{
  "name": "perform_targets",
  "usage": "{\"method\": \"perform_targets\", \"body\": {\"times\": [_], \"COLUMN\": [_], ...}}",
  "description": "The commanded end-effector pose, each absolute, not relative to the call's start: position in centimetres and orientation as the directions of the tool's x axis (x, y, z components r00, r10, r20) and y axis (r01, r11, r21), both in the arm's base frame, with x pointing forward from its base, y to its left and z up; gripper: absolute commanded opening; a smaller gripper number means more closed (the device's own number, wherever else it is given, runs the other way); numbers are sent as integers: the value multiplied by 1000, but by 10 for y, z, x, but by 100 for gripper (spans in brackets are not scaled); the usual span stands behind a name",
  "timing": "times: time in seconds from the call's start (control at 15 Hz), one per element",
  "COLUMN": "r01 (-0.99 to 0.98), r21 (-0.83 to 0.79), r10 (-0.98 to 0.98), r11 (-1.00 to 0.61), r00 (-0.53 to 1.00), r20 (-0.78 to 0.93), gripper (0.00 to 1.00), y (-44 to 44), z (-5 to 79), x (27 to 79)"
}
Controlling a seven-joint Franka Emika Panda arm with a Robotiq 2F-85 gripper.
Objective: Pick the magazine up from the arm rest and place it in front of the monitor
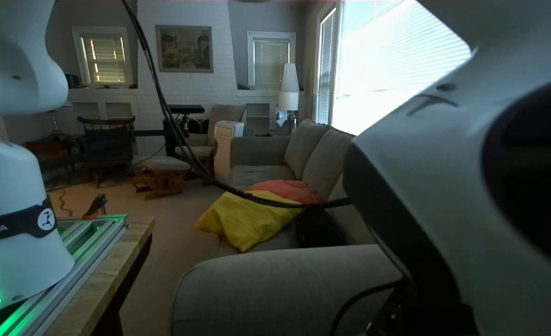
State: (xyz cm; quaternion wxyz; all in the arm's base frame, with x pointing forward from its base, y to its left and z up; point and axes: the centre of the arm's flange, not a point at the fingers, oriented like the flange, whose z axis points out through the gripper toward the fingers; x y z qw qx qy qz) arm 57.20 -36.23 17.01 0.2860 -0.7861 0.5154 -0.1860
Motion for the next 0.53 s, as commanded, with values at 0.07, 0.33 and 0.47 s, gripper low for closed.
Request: {"method": "perform_targets", "body": {"times": [0.07, 0.33, 0.47], "r01": [-724, -668, -628], "r21": [-526, -440, -388], "r10": [-833, -699, -622], "r11": [-445, -600, -675], "r00": [550, 705, 767], "r20": [-53, -118, -159], "gripper": [100, 100, 100], "y": [-340, -299, -277], "z": [222, 260, 287], "x": [584, 587, 586]}}
